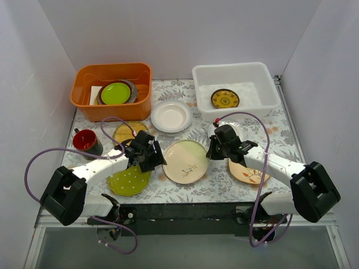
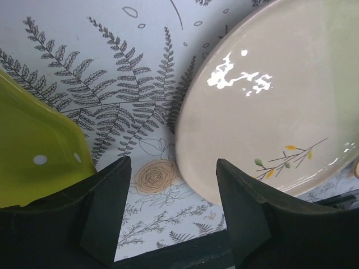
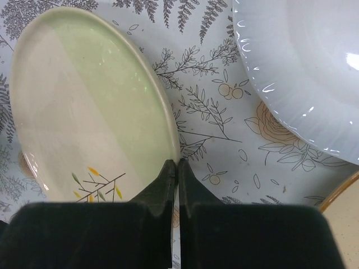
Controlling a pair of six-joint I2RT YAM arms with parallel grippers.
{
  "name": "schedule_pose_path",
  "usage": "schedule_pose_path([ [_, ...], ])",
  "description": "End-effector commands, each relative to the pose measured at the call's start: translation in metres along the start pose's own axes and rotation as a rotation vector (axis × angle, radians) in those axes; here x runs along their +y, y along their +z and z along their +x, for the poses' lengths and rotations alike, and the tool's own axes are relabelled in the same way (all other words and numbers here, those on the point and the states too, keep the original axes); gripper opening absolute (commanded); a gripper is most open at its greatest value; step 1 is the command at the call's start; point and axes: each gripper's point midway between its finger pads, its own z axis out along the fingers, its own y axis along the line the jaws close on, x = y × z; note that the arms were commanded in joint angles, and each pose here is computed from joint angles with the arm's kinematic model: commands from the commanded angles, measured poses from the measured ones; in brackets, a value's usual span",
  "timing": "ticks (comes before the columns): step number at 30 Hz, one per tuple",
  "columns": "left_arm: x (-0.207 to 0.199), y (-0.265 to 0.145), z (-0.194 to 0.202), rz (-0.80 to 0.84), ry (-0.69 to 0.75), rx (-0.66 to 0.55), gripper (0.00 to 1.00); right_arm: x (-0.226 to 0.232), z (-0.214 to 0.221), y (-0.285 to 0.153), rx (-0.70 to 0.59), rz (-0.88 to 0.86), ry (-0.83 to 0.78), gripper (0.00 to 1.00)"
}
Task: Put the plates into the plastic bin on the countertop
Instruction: Pick up the plate at the center of the board.
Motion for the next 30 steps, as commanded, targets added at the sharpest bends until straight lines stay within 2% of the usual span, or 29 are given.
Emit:
schedule_pose_path([
  [1,-0.016,-0.001,-0.001,0.115,0.025,-0.022,0.61,0.021,-0.04,-0.023,-0.123,-0.057,-0.032,0.01],
  [4,-0.026,-0.003,-0.001,0.169,0.049,-0.04,0.6,0.024,-0.045,-0.029,-0.135,-0.066,-0.035,0.01],
  [14,-0.025,0.005,-0.006,0.184,0.044,-0.081,0.61,0.026,-0.041,-0.03,-0.122,-0.097,-0.06,0.01],
  [20,-0.019,0.016,0.003,0.164,0.032,-0.046,0.55,0.023,-0.047,-0.039,-0.148,-0.093,-0.057,0.01],
  [24,-0.038,0.007,0.001,0.195,0.068,-0.09,0.36,0.022,-0.047,-0.041,-0.15,-0.092,-0.055,0.01],
  [25,-0.039,0.006,0.002,0.186,0.069,-0.097,0.29,0.023,-0.048,-0.041,-0.152,-0.096,-0.055,0.01],
  [26,-0.043,0.005,0.002,0.184,0.075,-0.097,0.26,0.022,-0.048,-0.04,-0.151,-0.094,-0.055,0.01],
  [27,-0.038,0.01,0.003,0.141,0.084,-0.107,0.24,0.023,-0.047,-0.041,-0.149,-0.099,-0.054,0.01],
  [30,-0.038,0.015,0.008,0.101,0.097,-0.088,0.09,0.024,-0.047,-0.04,-0.147,-0.101,-0.054,0.01],
])
